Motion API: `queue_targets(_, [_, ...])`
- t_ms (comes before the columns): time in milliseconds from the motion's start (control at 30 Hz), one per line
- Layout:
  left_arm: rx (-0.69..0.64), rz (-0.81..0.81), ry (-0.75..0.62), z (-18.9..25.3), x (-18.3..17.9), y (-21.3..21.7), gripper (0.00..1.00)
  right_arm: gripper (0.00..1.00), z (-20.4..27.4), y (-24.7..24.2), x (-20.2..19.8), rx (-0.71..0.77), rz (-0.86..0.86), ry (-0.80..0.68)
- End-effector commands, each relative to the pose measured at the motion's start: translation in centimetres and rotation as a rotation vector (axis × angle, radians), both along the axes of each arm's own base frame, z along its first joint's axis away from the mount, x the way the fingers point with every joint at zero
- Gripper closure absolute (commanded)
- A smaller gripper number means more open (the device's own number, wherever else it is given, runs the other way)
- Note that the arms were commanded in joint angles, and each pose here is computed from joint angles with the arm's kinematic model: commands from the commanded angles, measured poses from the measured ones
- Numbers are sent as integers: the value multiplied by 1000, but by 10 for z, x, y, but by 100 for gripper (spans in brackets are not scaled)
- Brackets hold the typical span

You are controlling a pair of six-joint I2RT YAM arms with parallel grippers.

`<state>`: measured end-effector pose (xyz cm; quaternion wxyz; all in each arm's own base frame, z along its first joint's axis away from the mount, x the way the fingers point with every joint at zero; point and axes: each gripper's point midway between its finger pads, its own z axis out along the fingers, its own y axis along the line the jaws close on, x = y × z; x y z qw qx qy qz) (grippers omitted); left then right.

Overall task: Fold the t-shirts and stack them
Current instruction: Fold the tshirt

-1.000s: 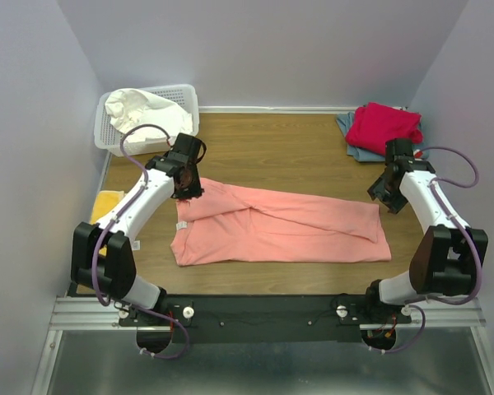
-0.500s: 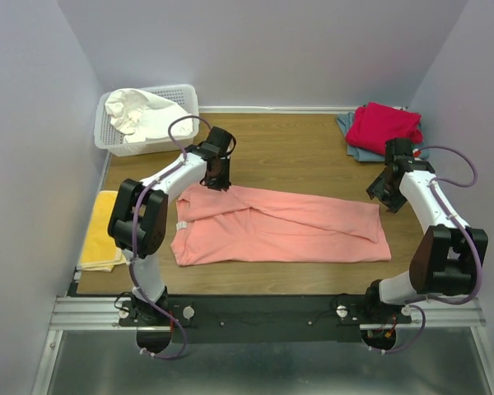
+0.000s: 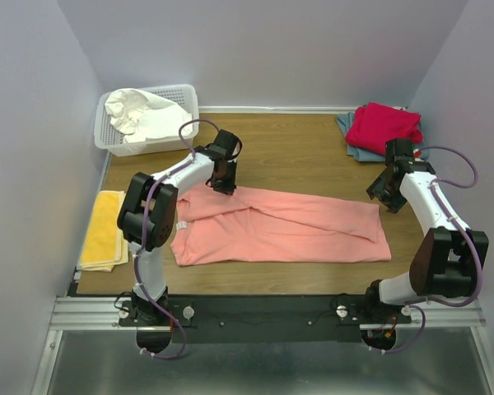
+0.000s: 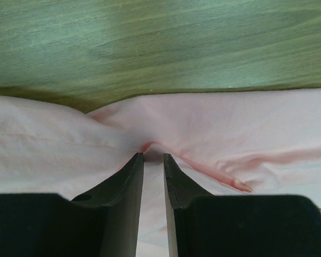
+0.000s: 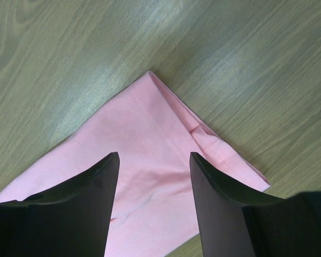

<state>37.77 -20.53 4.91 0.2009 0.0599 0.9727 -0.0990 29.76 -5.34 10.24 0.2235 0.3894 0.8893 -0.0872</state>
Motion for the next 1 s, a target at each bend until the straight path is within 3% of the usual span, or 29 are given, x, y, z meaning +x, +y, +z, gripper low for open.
queue_targets(0, [55,7,-13,-9,7,5,69,36,4,2,0,0,6,-22])
queue_targets(400, [106,6,1,-25,7,9,66,36,4,3,-2,3,15,-20])
queue_targets(500, [106,2,-3,-22,5,8,76,36,3,3,-2,3,15,-17])
queue_targets(533, [106,5,-6,-20,5,9,85,36,3,3,-3,3,15,-17])
queue_targets(633, [109,10,-15,-12,4,9,100,36,2,4,-2,11,17,-15])
queue_targets(967, [124,35,-81,34,-2,9,100,37,0,5,-6,13,12,-15])
